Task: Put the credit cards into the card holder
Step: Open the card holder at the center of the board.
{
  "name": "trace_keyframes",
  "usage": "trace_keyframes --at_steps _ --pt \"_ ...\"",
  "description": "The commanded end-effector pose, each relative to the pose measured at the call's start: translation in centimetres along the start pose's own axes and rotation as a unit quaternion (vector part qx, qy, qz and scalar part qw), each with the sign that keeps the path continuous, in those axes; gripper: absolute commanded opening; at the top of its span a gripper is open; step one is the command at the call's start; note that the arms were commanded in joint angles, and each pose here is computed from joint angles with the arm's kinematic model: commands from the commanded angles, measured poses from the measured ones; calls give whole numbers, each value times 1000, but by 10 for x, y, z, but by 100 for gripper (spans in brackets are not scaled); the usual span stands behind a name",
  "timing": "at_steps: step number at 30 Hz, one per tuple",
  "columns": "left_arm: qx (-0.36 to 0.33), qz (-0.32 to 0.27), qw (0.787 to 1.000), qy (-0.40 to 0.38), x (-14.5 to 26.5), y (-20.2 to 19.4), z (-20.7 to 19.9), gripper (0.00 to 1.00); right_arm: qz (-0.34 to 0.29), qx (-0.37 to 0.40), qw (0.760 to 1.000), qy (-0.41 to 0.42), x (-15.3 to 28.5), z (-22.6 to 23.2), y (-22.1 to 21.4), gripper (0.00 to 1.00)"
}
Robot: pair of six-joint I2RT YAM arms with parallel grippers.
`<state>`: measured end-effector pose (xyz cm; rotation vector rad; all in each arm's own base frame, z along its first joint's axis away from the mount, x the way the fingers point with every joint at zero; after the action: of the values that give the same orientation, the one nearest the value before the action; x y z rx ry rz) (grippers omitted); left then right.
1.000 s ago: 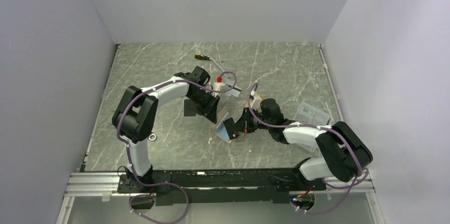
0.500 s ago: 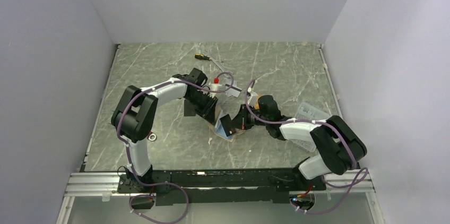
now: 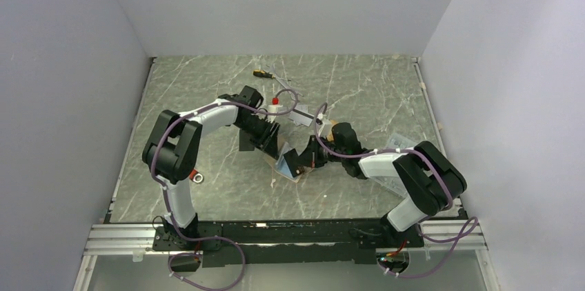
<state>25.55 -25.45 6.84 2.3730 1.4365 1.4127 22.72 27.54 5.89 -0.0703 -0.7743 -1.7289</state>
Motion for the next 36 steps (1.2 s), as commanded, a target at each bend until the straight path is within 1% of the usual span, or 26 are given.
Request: trace_keyframes --at_steps 1,3,7,17,19,23,25,28,31,36 --pt "-10 -22 999 -21 6 12 -9 46 -27 43 998 47 -6 24 26 0" --pt "-9 -19 1000 -21 5 11 -7 48 -27 47 997 52 -7 28 29 0" --pt "-8 -15 1000 -18 5 11 -5 47 -27 53 996 59 -10 35 33 0" --pt "-24 4 1000 -3 -1 7 -6 47 -17 54 997 57 -17 32 30 0" --pt "-24 6 1000 -4 -3 7 -6 41 -17 54 997 55 -19 30 30 0" --pt "-18 14 1000 6 -5 4 0 20 -27 60 996 63 -18 37 37 0" --pt "-16 15 1000 13 -6 3 2 14 -36 68 995 68 -11 46 44 0" --pt "-10 18 1000 20 -6 2 5 5 -45 70 995 59 1 46 47 0" --pt "-8 20 999 26 -5 2 7 0 -48 58 996 40 14 35 41 0" --pt "-5 23 999 33 -6 0 10 0 -44 31 999 -3 33 7 16 0"
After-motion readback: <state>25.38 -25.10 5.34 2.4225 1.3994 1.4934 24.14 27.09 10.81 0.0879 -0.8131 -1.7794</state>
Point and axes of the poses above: each gripper's point midway between its finger pads, its own x axis back along the fingers, its own z axis along the line the jaws close on, y = z × x, the point moved 1 cm from there along x, back along the fingers, and after that the axes turned 8 degrees about -x, right-handed, at the moved point
